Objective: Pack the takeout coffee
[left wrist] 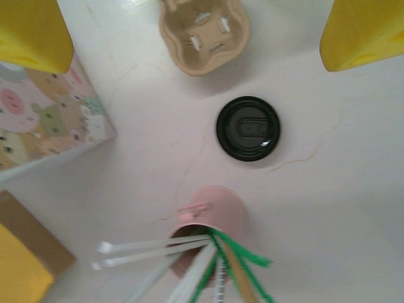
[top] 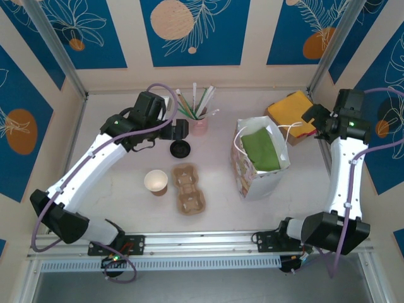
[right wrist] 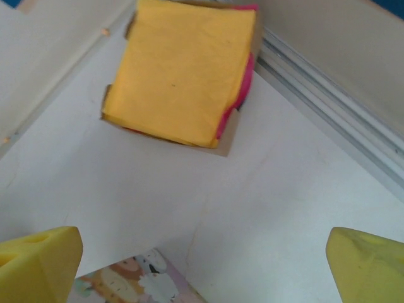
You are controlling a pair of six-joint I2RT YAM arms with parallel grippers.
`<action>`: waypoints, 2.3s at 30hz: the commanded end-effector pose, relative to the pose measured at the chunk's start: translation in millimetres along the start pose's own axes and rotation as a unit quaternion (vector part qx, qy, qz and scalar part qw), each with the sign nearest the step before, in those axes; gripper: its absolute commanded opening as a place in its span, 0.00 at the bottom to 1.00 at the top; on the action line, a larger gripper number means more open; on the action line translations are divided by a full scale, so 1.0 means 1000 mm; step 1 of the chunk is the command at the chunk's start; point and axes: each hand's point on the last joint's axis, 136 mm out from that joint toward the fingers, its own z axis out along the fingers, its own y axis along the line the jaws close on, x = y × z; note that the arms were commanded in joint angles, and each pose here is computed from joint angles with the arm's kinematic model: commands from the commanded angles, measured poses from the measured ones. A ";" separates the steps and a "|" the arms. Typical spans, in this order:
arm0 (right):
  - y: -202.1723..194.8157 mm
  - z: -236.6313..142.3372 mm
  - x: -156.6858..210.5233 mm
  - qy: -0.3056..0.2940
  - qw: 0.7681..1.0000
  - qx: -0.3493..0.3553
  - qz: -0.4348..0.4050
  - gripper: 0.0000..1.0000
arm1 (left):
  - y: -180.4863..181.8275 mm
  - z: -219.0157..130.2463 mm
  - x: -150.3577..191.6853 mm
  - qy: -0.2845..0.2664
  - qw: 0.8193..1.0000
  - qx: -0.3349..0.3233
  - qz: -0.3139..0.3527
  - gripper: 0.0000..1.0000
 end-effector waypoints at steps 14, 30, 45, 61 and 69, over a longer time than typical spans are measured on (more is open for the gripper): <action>-0.008 0.107 0.068 0.035 0.997 -0.046 -0.043 0.99 | 0.204 0.018 0.036 -0.032 0.954 -0.285 -0.085 1.00; 0.026 0.173 0.116 -0.021 0.981 -0.058 -0.183 0.99 | 0.277 0.045 0.087 -0.049 0.929 -0.358 -0.082 1.00; -0.006 0.153 0.157 0.227 0.971 -0.063 0.042 0.61 | 0.260 0.054 0.084 -0.044 0.941 -0.305 -0.142 1.00; -0.007 0.140 0.230 0.339 0.929 -0.052 0.143 0.27 | 0.251 0.053 0.085 -0.045 0.948 -0.280 -0.142 1.00; -0.002 0.135 0.262 0.371 0.917 -0.042 0.139 0.27 | 0.252 0.054 0.086 -0.046 0.948 -0.281 -0.144 1.00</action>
